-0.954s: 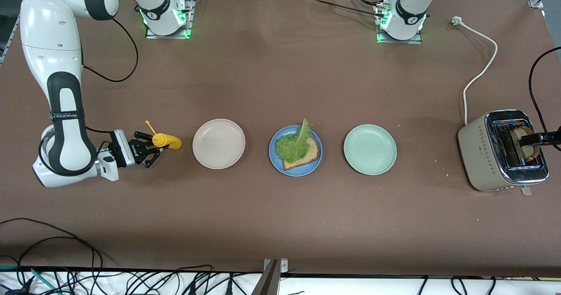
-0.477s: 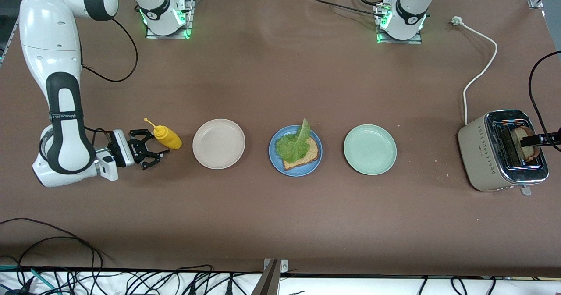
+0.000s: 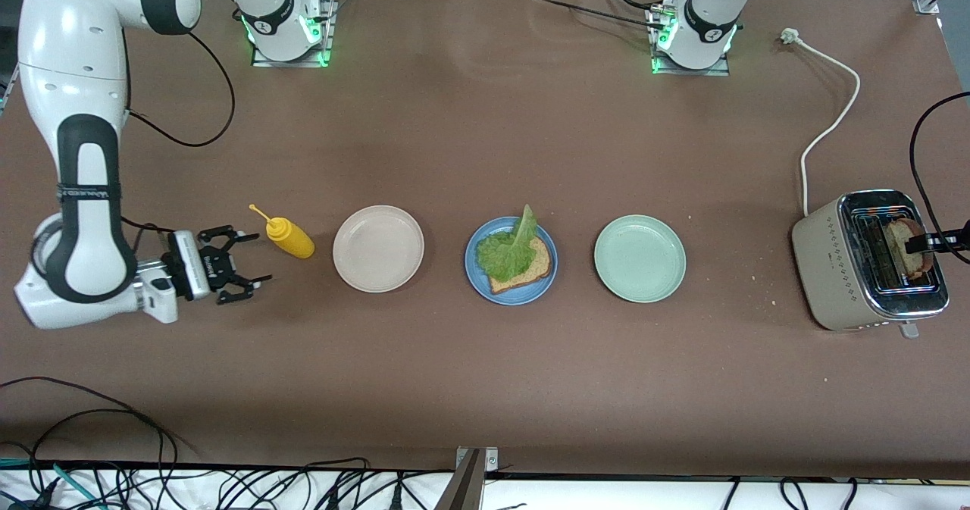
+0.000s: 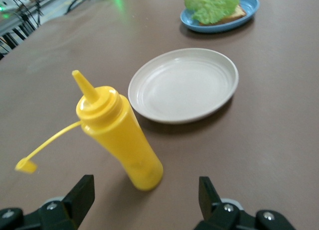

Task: Make sandwich in blue plate with both arms
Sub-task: 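Draw the right gripper back while the left gripper lifts the toaster bread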

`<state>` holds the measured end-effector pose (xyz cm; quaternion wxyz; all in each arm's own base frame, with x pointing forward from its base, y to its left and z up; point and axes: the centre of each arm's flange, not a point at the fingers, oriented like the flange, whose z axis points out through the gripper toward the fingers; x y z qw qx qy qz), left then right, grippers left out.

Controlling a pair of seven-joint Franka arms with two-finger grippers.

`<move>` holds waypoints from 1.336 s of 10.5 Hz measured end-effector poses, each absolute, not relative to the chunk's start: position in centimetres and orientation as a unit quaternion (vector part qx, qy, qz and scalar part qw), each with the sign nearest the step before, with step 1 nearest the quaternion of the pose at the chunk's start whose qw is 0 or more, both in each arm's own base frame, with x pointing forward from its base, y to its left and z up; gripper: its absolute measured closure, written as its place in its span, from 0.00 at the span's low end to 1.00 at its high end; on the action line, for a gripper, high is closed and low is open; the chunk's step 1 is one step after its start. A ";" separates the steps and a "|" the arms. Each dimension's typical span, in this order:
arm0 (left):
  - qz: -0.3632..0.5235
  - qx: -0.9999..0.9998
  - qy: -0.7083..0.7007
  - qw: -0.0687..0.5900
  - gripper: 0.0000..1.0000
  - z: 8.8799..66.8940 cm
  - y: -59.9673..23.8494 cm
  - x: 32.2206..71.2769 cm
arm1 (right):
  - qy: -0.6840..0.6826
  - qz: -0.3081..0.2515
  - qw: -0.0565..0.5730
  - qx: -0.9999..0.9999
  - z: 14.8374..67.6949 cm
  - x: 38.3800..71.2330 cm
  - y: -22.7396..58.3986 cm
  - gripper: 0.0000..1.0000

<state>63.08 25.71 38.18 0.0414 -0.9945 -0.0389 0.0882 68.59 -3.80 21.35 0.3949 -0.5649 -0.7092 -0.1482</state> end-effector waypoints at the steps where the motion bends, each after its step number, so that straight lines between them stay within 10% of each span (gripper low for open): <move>1: 0.089 -0.994 -0.038 0.044 0.67 38.2 25.8 63.1 | -0.710 -0.132 0.372 -0.583 22.9 69.3 -5.0 0.07; 3: 0.093 -0.994 -0.033 0.056 0.88 38.2 25.9 63.0 | -0.689 -0.076 0.309 -0.652 25.9 71.2 -6.2 0.07; 14: 0.044 -0.997 -0.021 0.066 0.92 53.6 23.6 59.8 | -0.212 0.114 0.051 -0.969 39.5 72.5 -0.2 0.00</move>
